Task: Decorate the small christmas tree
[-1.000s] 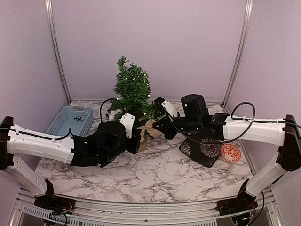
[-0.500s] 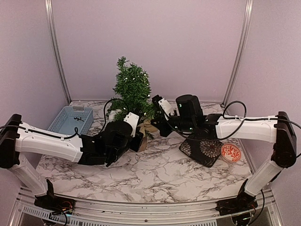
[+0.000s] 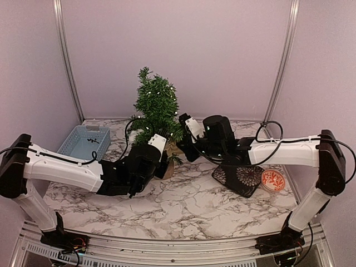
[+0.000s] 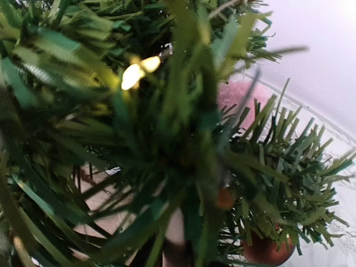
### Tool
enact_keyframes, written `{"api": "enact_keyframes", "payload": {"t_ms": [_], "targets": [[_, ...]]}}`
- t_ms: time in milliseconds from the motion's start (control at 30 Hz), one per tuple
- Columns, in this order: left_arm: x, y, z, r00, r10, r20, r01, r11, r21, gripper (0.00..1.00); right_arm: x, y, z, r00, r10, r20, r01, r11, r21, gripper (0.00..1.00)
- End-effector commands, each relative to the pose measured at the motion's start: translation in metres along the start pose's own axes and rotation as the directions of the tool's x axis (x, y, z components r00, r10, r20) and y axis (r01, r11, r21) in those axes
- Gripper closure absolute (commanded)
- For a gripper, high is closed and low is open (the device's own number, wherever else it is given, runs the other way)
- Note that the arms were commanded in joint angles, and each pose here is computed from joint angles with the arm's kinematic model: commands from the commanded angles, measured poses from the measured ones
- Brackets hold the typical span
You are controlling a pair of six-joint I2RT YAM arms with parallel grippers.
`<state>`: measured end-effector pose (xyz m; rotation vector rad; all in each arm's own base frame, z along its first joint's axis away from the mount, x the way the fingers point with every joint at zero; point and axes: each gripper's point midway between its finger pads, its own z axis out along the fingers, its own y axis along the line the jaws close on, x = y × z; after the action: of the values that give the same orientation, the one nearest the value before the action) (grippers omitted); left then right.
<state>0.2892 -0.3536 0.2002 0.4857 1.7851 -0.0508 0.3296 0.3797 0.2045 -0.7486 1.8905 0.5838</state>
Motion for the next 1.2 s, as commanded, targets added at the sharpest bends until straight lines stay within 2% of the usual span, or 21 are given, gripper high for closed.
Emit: {"api": "enact_keyframes", "payload": {"t_ms": [0,233,433,567,833,1000,1100,1167], "targets": [[-0.020,0.013,-0.004,0.998,-0.054,0.043,0.056,0.998,-0.040,0.56,-0.029,-0.004,-0.006,0.997,0.020,0.078,-0.023,0.999,0.043,0.80],[-0.026,0.026,-0.022,0.994,-0.093,0.064,0.093,0.996,-0.008,0.46,-0.035,-0.005,-0.020,0.995,0.031,0.098,-0.036,0.998,0.049,0.58],[-0.024,0.029,-0.043,0.992,-0.113,0.061,0.108,0.991,0.073,0.42,-0.039,-0.002,-0.035,0.994,0.036,0.105,-0.041,0.998,0.039,0.51],[-0.022,0.033,-0.061,0.987,-0.151,0.051,0.142,0.979,0.148,0.41,-0.036,-0.003,-0.045,0.995,0.040,0.092,-0.043,0.998,0.040,0.50],[-0.018,0.051,-0.095,0.958,-0.287,-0.024,0.284,0.927,0.244,0.40,-0.020,-0.002,-0.072,0.998,0.045,0.040,-0.046,0.999,0.026,0.46],[-0.020,0.100,-0.102,0.900,-0.433,-0.050,0.435,0.884,0.173,0.37,-0.021,-0.004,-0.101,0.997,0.041,0.064,-0.042,0.999,0.024,0.40],[-0.029,0.146,-0.101,0.863,-0.504,-0.025,0.504,0.858,0.104,0.35,-0.029,-0.010,-0.120,0.995,0.045,0.091,-0.048,0.998,0.030,0.38],[-0.027,0.185,-0.096,0.845,-0.534,-0.016,0.534,0.845,0.006,0.35,-0.032,-0.014,-0.129,0.994,0.050,0.100,-0.053,0.998,0.033,0.37]]}}
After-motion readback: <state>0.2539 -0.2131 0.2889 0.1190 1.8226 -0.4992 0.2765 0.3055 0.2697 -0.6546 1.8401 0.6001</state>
